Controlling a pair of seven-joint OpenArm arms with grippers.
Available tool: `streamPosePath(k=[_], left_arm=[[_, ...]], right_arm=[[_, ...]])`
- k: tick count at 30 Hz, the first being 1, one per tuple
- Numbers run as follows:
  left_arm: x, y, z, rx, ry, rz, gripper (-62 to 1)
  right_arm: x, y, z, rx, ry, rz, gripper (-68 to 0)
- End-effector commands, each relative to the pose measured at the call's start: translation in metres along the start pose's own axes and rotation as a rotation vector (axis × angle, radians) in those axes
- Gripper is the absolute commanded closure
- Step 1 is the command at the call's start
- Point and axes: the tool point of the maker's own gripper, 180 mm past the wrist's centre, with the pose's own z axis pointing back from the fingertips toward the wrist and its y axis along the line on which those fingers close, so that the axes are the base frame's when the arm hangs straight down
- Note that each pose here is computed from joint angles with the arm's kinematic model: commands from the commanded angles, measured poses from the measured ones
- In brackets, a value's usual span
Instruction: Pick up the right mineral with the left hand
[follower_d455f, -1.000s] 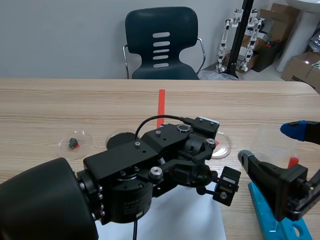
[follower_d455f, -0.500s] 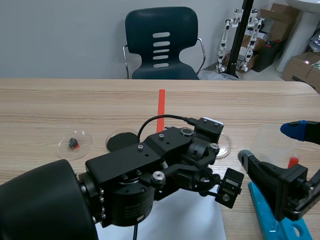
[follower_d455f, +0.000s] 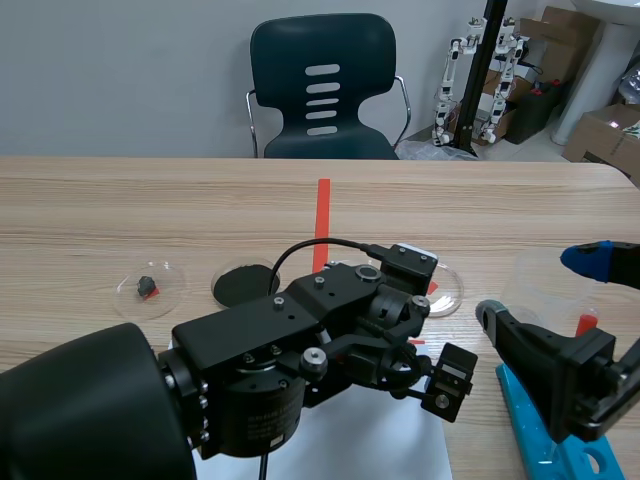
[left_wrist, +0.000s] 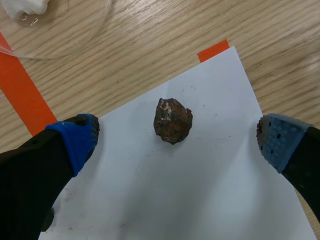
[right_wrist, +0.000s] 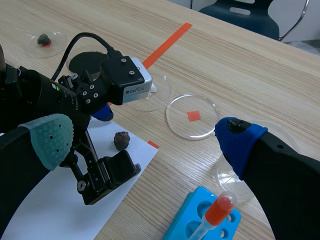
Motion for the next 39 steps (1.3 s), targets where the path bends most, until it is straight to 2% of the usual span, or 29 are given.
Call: streamPosePath(k=[1,3,14,23,28,39], left_arm=[[0.0198,-0.0170,0.0071,-0.038,-0.045,0.005,-62.3],[0.0197,-0.0170,0.0071,-0.038,-0.045,0.005,-60.3],[0.0196,-0.0170,0.0071,-0.038,-0.045,0.005,-32.4],[0.0189,-0.0168,0.0070,-0.037,-0.041,0.006,-19.8],[0.0184,-0.0158,0.0070,-0.031,-0.038,0.011,-15.5],[0.0185,-0.0157,0.0071,-0.031,-0.038,0.011,-13.0]], right_arm=[[0.0121,0.0000,-0.0003,0.003,-0.040,0.006,-59.1],[0.0121,0.0000,-0.0003,0.003,-0.040,0.006,-59.1],[0.0121,0.0000,-0.0003,0.003,-0.040,0.006,-59.1],[0.0121,0.0000,-0.0003,0.003,-0.040,0.006,-59.1],[0.0121,0.0000,-0.0003,0.003,-0.040,0.006,-59.1],[0.0121,0.0000,-0.0003,0.003,-0.040,0.006,-59.1]])
